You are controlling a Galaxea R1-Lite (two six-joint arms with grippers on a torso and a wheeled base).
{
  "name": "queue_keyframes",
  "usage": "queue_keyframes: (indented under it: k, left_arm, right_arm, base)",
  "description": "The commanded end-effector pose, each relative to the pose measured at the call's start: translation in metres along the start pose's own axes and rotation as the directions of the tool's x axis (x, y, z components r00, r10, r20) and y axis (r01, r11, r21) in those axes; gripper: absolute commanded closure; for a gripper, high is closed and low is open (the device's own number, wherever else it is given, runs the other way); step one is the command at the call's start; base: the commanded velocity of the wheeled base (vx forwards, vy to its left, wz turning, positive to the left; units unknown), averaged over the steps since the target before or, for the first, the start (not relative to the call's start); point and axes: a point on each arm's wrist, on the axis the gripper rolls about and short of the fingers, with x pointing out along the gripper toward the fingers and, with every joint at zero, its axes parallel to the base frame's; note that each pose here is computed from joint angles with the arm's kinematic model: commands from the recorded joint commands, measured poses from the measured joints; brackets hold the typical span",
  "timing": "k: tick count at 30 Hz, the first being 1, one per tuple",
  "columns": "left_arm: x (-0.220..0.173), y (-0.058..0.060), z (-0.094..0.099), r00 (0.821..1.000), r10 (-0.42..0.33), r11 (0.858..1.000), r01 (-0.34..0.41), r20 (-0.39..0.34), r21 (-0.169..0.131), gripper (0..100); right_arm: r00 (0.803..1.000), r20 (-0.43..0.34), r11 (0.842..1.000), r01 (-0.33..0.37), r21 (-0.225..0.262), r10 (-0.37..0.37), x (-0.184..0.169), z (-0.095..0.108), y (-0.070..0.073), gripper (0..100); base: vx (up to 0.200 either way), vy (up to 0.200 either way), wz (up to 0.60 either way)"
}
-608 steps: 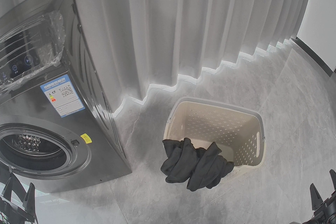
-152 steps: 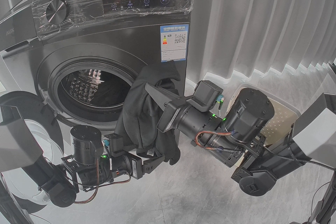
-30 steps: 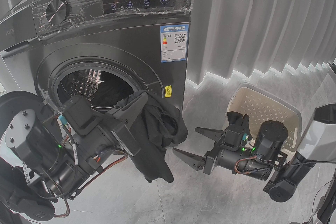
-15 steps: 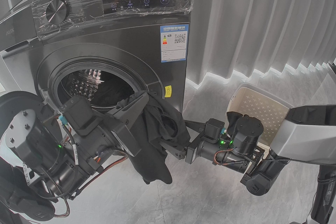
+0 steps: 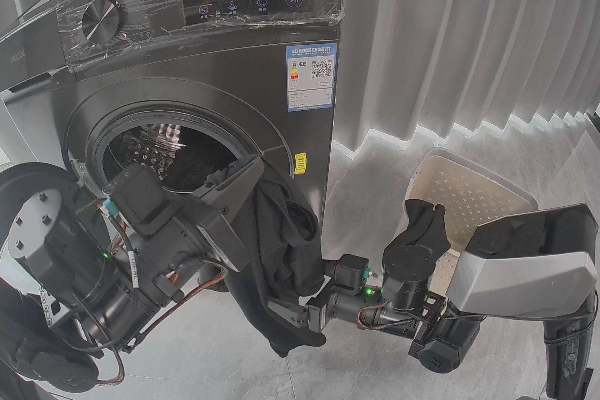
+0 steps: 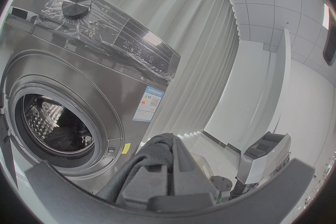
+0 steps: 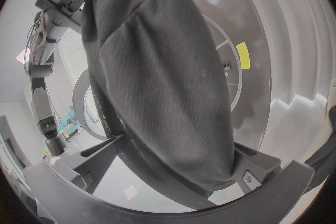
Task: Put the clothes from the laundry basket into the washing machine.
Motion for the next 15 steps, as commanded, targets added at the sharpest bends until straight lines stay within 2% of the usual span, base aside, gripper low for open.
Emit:
queue_keyframes:
  k: [1, 15]
  left_arm:
    - [-0.0008, 0.0008, -0.0002, 1.000, 0.003, 1.000, -0.003, -0.002, 0.001, 100]
    - [-0.0001, 0.0010, 0.0000, 1.000, 0.005, 1.000, -0.005, 0.000, 0.000, 100]
  right_arm:
    - [0.999, -0.039, 1.000, -0.009, 0.012, 0.010, -0.0024, -0.0099, 0.0048, 0]
    - [0.998, -0.059, 0.999, -0.024, 0.024, 0.026, -0.0028, -0.0152, 0.0111, 0]
  base:
    - [0.000, 0.000, 0.00]
    - [0.000, 0.000, 0.00]
